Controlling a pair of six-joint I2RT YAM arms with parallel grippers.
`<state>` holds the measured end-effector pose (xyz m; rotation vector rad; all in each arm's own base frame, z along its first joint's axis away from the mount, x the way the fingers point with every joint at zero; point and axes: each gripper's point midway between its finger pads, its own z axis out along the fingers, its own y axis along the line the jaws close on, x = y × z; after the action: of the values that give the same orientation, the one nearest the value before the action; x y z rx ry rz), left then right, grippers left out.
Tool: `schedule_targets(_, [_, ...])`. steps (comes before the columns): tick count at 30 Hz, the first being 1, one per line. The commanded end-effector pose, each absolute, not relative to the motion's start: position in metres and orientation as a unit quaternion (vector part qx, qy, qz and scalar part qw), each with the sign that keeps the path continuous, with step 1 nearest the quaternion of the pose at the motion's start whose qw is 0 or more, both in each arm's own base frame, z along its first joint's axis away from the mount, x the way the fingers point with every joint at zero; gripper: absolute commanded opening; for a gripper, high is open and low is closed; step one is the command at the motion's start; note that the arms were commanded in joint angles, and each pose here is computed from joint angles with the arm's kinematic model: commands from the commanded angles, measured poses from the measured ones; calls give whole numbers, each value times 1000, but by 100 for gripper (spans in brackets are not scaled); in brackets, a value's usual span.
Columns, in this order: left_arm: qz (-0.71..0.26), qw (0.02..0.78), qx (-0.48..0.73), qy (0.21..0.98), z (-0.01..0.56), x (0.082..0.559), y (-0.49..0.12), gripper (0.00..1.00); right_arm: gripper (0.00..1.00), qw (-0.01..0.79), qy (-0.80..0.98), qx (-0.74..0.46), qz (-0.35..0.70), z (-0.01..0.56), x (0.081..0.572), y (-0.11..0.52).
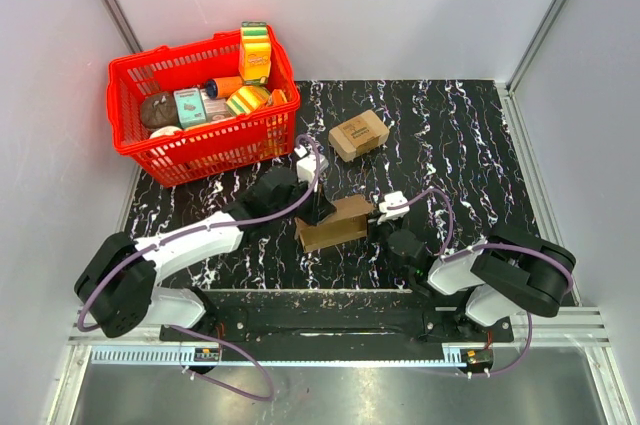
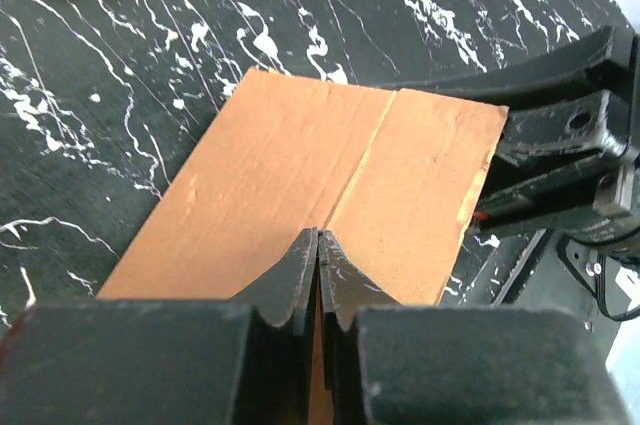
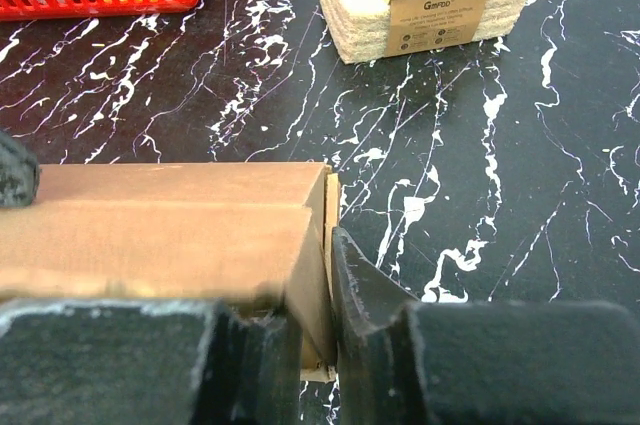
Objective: Fold the paper box
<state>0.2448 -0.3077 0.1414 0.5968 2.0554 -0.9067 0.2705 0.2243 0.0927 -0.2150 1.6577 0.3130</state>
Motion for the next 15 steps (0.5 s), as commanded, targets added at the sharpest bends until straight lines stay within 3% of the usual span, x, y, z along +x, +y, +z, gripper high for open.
schedule_targets(1, [-392,421,237,782,161,237,-317,6,22,665,727,-81,150,99,267,223])
schedule_targets(8, [-392,414,234,788,148,229,-318,6,30,655,735,-82,155,100,263,221])
schedule_targets(15, [-389,409,234,792,142,226,-317,6,51,617,761,-96,176,97,249,224])
